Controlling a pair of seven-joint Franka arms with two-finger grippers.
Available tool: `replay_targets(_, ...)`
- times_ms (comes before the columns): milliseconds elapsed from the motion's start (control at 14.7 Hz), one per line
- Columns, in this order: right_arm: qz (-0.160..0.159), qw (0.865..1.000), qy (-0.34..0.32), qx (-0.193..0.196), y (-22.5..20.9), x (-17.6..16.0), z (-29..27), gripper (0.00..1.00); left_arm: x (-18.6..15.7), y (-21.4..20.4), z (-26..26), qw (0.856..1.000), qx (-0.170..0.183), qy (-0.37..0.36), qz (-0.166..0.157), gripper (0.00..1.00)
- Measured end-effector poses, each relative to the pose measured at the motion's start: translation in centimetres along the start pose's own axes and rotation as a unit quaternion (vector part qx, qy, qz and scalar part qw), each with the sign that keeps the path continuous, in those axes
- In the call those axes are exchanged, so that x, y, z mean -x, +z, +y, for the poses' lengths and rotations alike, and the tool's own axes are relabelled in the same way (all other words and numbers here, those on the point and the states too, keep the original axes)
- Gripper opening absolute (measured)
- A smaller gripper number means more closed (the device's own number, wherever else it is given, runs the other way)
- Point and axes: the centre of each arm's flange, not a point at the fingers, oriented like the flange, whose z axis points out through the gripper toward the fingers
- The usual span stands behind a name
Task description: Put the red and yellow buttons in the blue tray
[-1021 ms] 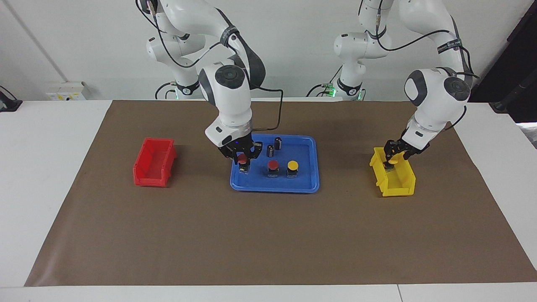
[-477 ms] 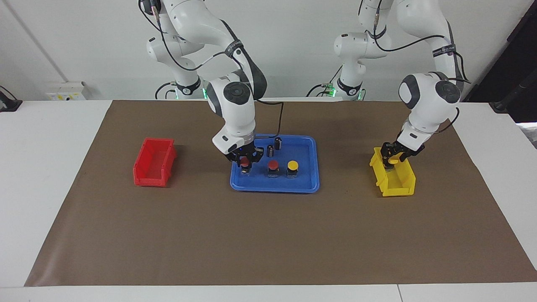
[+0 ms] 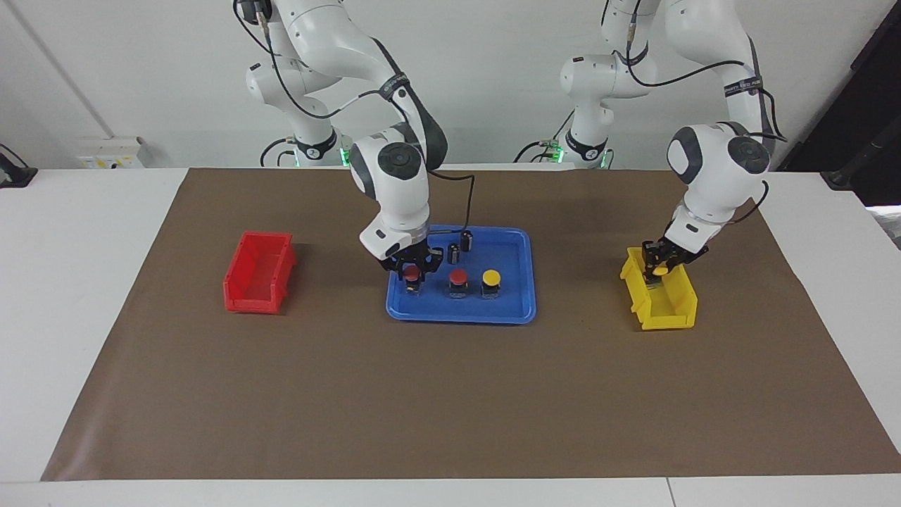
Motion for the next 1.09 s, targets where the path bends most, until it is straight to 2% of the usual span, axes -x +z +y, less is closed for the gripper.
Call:
replay_targets(136, 0.012, 1.000, 0.003, -0.006, -1.5, -0.7, 0.0, 0.88, -1.2, -3.1, 0.3, 1.000, 0.002, 0.003, -0.007, 0.41)
replay_targets(204, 0.014, 1.000, 0.008, -0.005, -3.1, -1.4, 0.4, 0.99, -2.1, -5.9, 0.7, 1.000, 0.003, 0.008, -0.012, 0.41)
replay_targets(340, 0.016, 0.999, 0.032, 0.000, -8.8, -3.7, 3.1, 1.00, -3.4, -11.6, 3.6, 1.000, 0.005, 0.022, -0.010, 0.41)
replay_targets(409, 0.017, 0.999, 0.041, 0.001, -12.5, -4.8, 5.9, 1.00, -3.6, -13.2, 6.7, 1.000, 0.005, 0.013, -0.006, 0.41)
replay_targets(613, 0.022, 0.998, 0.062, 0.002, -22.2, -5.8, 17.3, 1.00, -1.7, -11.1, 19.1, 1.000, 0.006, -0.014, -0.009, 0.41)
replay_targets(749, 0.006, 0.998, 0.069, 0.006, -25.8, -4.4, 24.7, 1.00, -0.2, -8.2, 25.6, 1.000, 0.006, -0.024, -0.008, 0.41)
replay_targets(953, -0.025, 0.996, 0.088, 0.011, -28.0, -2.1, 30.0, 1.00, 0.7, -5.1, 29.7, 0.999, 0.018, -0.025, -0.010, 0.41)
replay_targets(1089, -0.037, 0.997, 0.069, 0.012, -28.1, -1.7, 32.3, 1.00, 0.8, -3.6, 30.9, 0.999, 0.024, -0.032, -0.006, 0.41)
